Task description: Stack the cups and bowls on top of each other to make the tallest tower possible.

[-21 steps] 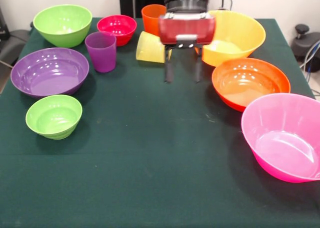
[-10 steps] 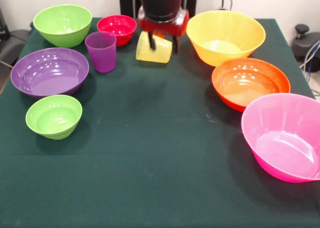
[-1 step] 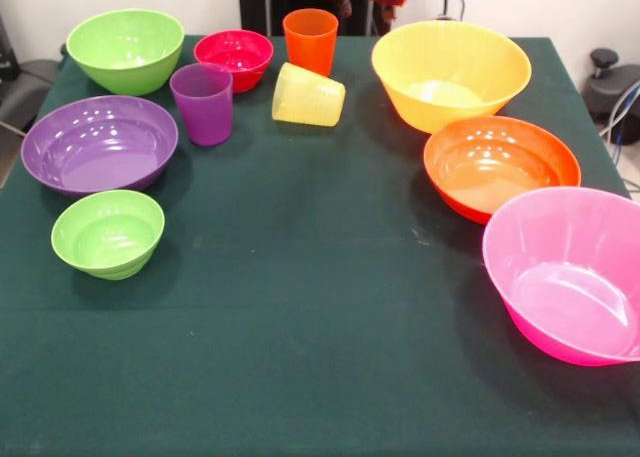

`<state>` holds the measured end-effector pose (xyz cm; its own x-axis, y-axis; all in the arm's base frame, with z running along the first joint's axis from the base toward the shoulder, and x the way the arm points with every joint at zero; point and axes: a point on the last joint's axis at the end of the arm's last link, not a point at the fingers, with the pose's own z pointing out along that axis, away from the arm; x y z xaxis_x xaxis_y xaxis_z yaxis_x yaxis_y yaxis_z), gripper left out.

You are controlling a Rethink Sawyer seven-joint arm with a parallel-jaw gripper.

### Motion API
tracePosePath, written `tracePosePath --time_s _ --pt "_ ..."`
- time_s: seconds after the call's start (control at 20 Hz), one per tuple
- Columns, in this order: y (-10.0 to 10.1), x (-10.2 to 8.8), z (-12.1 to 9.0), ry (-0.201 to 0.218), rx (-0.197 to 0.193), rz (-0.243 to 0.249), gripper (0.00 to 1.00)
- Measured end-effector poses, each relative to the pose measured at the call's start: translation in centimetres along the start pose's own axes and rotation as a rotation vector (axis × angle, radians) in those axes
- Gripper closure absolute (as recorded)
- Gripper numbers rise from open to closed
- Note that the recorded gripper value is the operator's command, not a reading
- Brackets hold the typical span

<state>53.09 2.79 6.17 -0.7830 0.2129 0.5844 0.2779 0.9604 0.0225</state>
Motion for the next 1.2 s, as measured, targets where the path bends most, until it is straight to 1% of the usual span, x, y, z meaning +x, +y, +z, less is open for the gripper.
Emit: tracePosePath --time_s 0.15,0.2,0.25,0.3,0.35,0.4,0.45,0.5,0.55,0.6,0.7,0.75,0.8,0.85,0.9,1.2 --pt "0.8 -0.6 -0.4 -0.070 -0.006 -0.026 0.00" --pt "1.1 -1.6 -0.5 -0.166 -0.005 -0.054 0.00" --pt "1.3 -2.2 -0.5 -0.231 -0.004 -0.073 0.00" --pt "1.4 -2.8 -0.6 -0.286 -0.004 -0.090 0.00" --pt "1.5 -3.2 -0.7 -0.330 -0.003 -0.104 0.00" --pt "1.7 -3.9 -0.7 -0.402 -0.001 -0.128 0.00" --pt "1.9 -4.8 -0.9 -0.500 -0.001 -0.164 0.00" --pt "2.1 -5.3 -1.0 -0.562 -0.002 -0.189 0.00" --pt "2.2 -5.5 -1.0 -0.587 -0.004 -0.199 0.00" --pt "2.5 -6.1 -1.2 -0.662 -0.008 -0.231 0.00" --pt "3.0 -6.7 -1.3 -0.738 -0.013 -0.270 0.00" --pt "3.3 -6.9 -1.4 -0.769 -0.016 -0.287 0.00" --pt "3.5 -7.0 -1.4 -0.791 -0.018 -0.301 0.00" --pt "3.7 -7.0 -1.4 -0.804 -0.019 -0.311 0.00" --pt "3.9 -7.1 -1.3 -0.811 -0.018 -0.320 0.00" --pt "4.9 -6.8 -0.4 -0.808 0.001 -0.360 0.00"
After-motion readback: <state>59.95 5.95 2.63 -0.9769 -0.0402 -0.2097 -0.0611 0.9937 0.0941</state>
